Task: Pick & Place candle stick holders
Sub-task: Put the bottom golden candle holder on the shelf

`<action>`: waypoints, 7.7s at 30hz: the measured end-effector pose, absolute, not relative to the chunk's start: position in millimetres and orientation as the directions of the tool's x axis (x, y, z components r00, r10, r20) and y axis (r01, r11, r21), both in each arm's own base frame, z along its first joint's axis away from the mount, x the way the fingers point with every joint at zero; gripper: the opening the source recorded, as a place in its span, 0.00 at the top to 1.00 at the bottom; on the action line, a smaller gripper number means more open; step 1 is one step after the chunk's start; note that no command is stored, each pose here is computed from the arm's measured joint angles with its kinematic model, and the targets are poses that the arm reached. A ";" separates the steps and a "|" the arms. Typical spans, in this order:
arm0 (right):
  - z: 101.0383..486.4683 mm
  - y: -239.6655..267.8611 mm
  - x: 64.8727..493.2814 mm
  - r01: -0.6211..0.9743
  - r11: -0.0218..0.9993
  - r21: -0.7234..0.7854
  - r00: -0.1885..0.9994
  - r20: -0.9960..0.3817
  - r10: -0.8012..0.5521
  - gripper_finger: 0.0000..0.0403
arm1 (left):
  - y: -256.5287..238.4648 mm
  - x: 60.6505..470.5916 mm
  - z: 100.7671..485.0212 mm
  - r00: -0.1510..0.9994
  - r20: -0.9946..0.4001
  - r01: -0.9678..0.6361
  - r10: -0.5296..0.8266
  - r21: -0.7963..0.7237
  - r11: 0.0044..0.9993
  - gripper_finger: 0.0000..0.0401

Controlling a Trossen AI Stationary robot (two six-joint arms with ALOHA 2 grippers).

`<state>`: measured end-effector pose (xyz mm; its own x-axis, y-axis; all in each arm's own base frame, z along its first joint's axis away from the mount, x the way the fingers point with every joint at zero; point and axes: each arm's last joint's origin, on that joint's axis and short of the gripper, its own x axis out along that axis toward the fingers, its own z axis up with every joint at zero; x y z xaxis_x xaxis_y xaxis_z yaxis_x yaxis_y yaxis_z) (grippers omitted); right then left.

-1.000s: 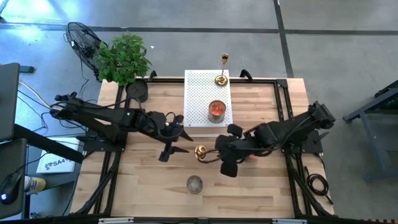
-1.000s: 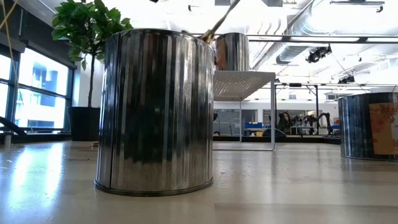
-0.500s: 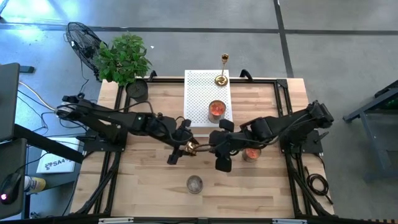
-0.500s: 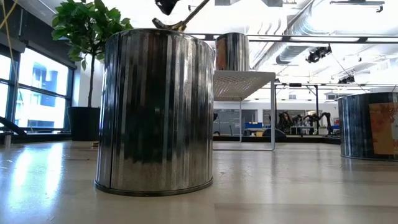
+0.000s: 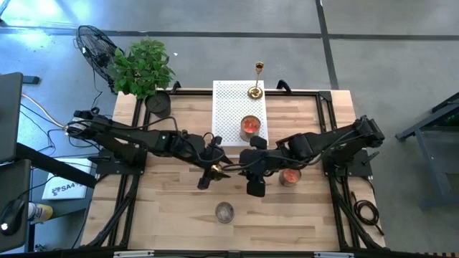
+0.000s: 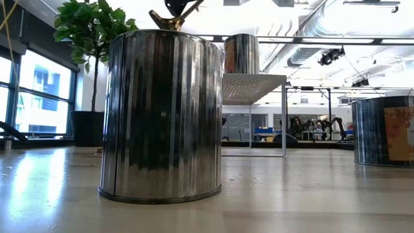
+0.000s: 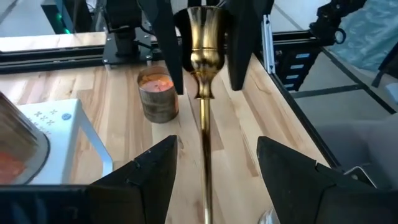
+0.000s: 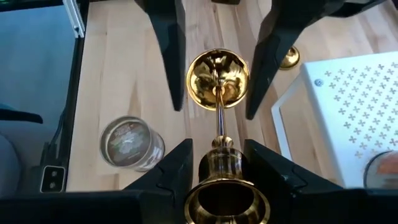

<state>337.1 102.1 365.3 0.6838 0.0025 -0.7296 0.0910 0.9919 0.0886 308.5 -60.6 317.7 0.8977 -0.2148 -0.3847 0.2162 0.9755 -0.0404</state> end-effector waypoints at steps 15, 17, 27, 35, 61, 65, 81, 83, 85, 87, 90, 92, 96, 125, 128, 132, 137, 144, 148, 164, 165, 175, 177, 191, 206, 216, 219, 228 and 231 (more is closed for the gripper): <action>366.5 99.7 339.3 0.078 0.991 0.108 0.693 -0.720 0.024 0.70 | -62.6 319.4 303.5 0.884 -0.419 0.212 -0.207 -0.036 0.977 0.46; 366.6 99.7 339.4 0.080 0.990 0.114 0.693 -0.720 0.027 0.70 | -62.6 319.5 304.3 0.887 -0.413 0.217 -0.208 -0.025 0.976 0.46; 366.7 99.8 339.5 0.081 0.990 0.116 0.695 -0.719 0.028 0.70 | -62.4 319.4 304.0 0.886 -0.416 0.217 -0.205 -0.018 0.976 0.55; 366.7 99.6 339.5 0.085 0.990 0.114 0.695 -0.718 0.023 0.70 | -61.7 319.2 303.4 0.887 -0.423 0.213 -0.184 0.020 0.977 0.94; 387.3 100.1 334.6 0.090 0.994 0.056 0.779 -0.626 -0.035 0.28 | -59.0 316.5 297.9 0.870 -0.482 0.158 -0.104 0.072 0.985 0.98; 417.9 104.3 314.1 0.132 0.990 -0.046 0.843 -0.520 -0.137 0.27 | -59.2 316.9 298.6 0.874 -0.474 0.147 -0.106 0.051 0.988 0.98; 456.5 170.4 216.7 0.256 0.954 -0.155 0.913 -0.287 -0.291 0.27 | -39.0 247.5 385.0 0.985 -0.132 -0.084 0.107 0.169 0.982 0.98; 453.2 177.1 213.8 0.270 0.948 -0.167 0.909 -0.280 -0.309 0.27 | -33.6 233.6 398.9 0.981 -0.055 -0.171 0.186 0.206 0.963 0.98; 449.5 183.0 212.3 0.279 0.944 -0.176 0.906 -0.278 -0.320 0.27 | -25.3 222.3 411.9 0.968 0.028 -0.250 0.250 0.230 0.941 0.98; 446.2 187.6 213.0 0.285 0.939 -0.190 0.903 -0.276 -0.330 0.27 | -16.6 216.7 421.6 0.957 0.101 -0.290 0.274 0.221 0.931 0.98; 441.9 192.7 215.6 0.294 0.932 -0.211 0.898 -0.272 -0.345 0.27 | 2.9 213.7 427.6 0.942 0.151 -0.329 0.301 0.232 0.915 0.98; 438.8 194.8 218.7 0.306 0.924 -0.228 0.893 -0.268 -0.362 0.27 | 19.1 213.0 429.4 0.932 0.171 -0.353 0.320 0.226 0.908 0.98; 434.4 195.3 225.2 0.368 0.894 -0.255 0.872 -0.239 -0.427 0.27 | 60.3 214.3 428.4 0.911 0.193 -0.393 0.363 0.144 0.908 0.98; 388.8 179.6 245.0 0.570 0.773 -0.278 0.759 -0.181 -0.625 0.27 | 207.9 293.9 328.6 0.984 0.175 0.048 -0.045 -0.015 0.999 0.98; 380.6 176.8 247.3 0.584 0.762 -0.279 0.747 -0.183 -0.639 0.27 | 208.0 294.5 327.0 0.984 0.167 0.068 -0.070 0.016 0.998 0.98; 368.6 173.2 249.1 0.602 0.746 -0.285 0.730 -0.182 -0.659 0.27 | 207.0 294.5 327.3 0.981 0.166 0.093 -0.097 0.033 0.995 0.98; 357.2 172.1 248.7 0.625 0.718 -0.307 0.712 -0.154 -0.686 0.27 | 208.5 294.1 322.4 0.984 0.156 0.080 -0.089 0.065 0.995 0.98; 356.0 171.9 248.5 0.635 0.706 -0.313 0.705 -0.138 -0.695 0.27 | 230.1 275.9 312.5 0.990 0.142 -0.005 0.004 0.008 1.000 0.98; 356.0 171.9 248.5 0.634 0.706 -0.315 0.705 -0.138 -0.695 0.27 | 234.5 266.9 306.3 0.984 0.174 -0.020 0.022 -0.014 1.000 0.98; 355.3 168.4 250.3 0.632 0.701 -0.330 0.699 -0.148 -0.700 0.27 | 219.3 278.8 300.2 0.978 0.208 0.023 -0.022 0.000 1.000 0.98; 355.2 168.3 250.3 0.630 0.703 -0.330 0.699 -0.151 -0.699 0.27 | 217.5 280.6 299.6 0.978 0.206 0.030 -0.029 -0.001 1.000 0.98; 354.5 167.1 251.4 0.618 0.715 -0.326 0.704 -0.176 -0.688 0.27 | 197.3 295.9 302.3 0.971 0.240 0.014 -0.025 0.048 0.999 0.98; 354.4 167.2 251.4 0.617 0.716 -0.326 0.704 -0.178 -0.687 0.27 | 195.6 297.1 302.3 0.970 0.240 0.016 -0.027 0.047 0.999 0.98; 353.5 166.8 250.8 0.606 0.721 -0.336 0.706 -0.192 -0.682 0.27 | 177.4 308.3 303.4 0.967 0.248 0.044 -0.053 0.039 0.998 0.98; 351.8 165.9 249.4 0.587 0.728 -0.354 0.707 -0.214 -0.675 0.27 | 156.6 317.4 309.0 0.982 0.191 -0.016 0.001 0.075 0.997 0.98; 348.8 162.3 245.1 0.604 0.721 -0.340 0.692 -0.225 -0.686 0.27 | 143.4 320.7 327.0 0.983 0.181 -0.044 0.018 0.141 0.989 0.98; 348.6 162.0 244.7 0.606 0.720 -0.338 0.691 -0.225 -0.687 0.27 | 134.9 322.6 330.3 0.979 0.194 -0.097 0.066 0.158 0.983 0.98; 348.5 162.0 244.7 0.604 0.722 -0.339 0.691 -0.228 -0.686 0.27 | 114.7 331.1 332.6 0.924 0.220 -0.353 0.312 0.184 0.917 0.98; 348.3 162.0 244.6 0.601 0.723 -0.341 0.691 -0.231 -0.684 0.27 | 114.7 331.1 332.4 0.886 0.218 -0.444 0.410 0.138 0.885 0.98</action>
